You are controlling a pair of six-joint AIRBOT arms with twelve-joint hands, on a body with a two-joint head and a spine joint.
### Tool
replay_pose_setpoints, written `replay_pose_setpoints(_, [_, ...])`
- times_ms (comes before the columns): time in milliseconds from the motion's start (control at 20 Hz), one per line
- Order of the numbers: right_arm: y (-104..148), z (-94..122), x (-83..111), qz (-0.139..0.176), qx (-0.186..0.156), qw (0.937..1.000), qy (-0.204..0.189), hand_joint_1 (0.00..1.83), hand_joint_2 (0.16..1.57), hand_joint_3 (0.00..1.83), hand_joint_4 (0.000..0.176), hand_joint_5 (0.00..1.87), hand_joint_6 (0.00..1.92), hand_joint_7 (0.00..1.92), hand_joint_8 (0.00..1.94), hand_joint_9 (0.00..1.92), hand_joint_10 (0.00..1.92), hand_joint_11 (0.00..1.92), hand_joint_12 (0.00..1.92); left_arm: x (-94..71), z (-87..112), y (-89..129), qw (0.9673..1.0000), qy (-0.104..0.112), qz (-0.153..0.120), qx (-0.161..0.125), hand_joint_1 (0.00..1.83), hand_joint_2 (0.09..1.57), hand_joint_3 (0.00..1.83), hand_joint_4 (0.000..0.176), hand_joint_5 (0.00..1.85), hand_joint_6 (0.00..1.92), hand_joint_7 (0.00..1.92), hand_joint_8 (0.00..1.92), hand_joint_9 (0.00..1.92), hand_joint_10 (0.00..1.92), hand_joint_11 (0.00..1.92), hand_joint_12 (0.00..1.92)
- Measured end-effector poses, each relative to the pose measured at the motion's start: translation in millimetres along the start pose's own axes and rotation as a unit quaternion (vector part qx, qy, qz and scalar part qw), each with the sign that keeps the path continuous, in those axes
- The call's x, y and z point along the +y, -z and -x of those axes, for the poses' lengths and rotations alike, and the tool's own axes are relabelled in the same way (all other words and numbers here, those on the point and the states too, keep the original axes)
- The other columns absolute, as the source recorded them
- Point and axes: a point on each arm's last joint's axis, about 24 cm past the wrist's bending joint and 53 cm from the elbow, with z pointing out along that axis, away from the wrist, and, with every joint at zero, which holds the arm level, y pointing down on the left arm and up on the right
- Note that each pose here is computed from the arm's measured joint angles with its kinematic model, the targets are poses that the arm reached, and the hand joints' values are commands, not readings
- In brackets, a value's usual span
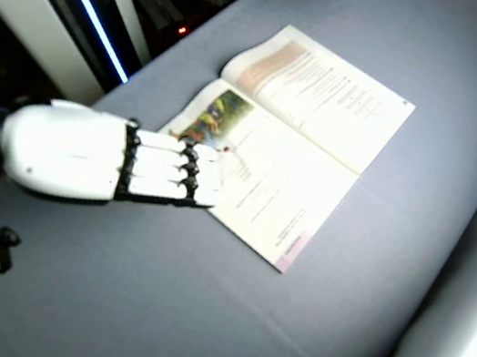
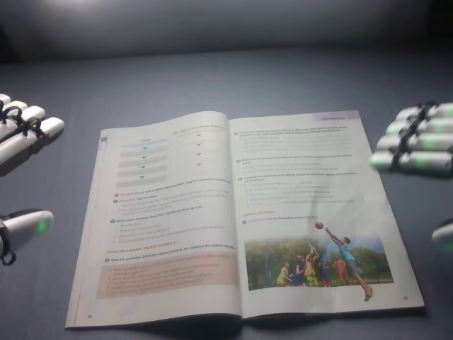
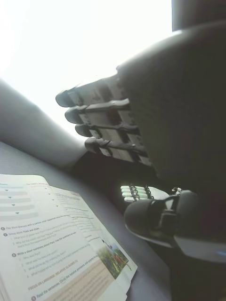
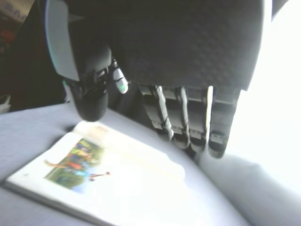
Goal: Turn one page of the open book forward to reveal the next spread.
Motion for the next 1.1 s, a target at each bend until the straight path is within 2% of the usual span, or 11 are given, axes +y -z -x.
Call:
replay_pose_setpoints(200, [-3,-7,-9.3,-0.010,0.008,0.9999,-0.005,0.00,1.28,0.00,0.000,0.06,0.00,0.06,0.00,0.00,0.00,0.02,0.01,2.3,1.8,0,1.0000,0.003,0.005,-0.004,0.00,1.40,0.00,0.000,0.02,0.00,0.01,0.00,0.01,0.00,0.00,0.00])
replay_pose_setpoints(350, [-3,-26,-21.6,-0.030,0.035,0.9989,-0.003,0.00,1.27,0.00,0.000,0.05,0.00,0.05,0.00,0.00,0.00,0.01,0.00,0.3,1.9,0,1.0000,0.002,0.001,-0.004,0.00,1.40,0.00,0.000,0.02,0.00,0.02,0.01,0.02,0.01,0.03,0.01])
replay_pose_setpoints(700, [-13,-41,-23.3,-0.032,0.052,0.9981,-0.005,0.00,1.27,0.00,0.000,0.02,0.01,0.04,0.00,0.01,0.00,0.03,0.01,-1.6,-0.3,-3,0.9999,0.008,-0.003,-0.006,0.00,1.44,0.01,0.000,0.02,0.00,0.01,0.00,0.01,0.00,0.00,0.00])
replay_pose_setpoints(900, [-15,-51,-26.6,-0.033,0.066,0.9972,-0.007,0.00,1.25,0.00,0.000,0.02,0.01,0.04,0.01,0.01,0.01,0.04,0.02,-1.7,-0.4,-4,1.0000,0.004,-0.006,-0.004,0.00,1.42,0.00,0.000,0.04,0.01,0.04,0.01,0.03,0.01,0.02,0.01])
replay_pose_setpoints(1100, [-20,-61,-26.1,-0.030,0.082,0.9962,0.005,0.00,1.28,0.01,0.000,0.02,0.00,0.02,0.00,0.00,0.00,0.04,0.01,-4.0,-1.9,-8,0.9999,0.009,-0.012,-0.007,0.00,1.42,0.00,0.000,0.01,0.00,0.04,0.01,0.02,0.00,0.02,0.01])
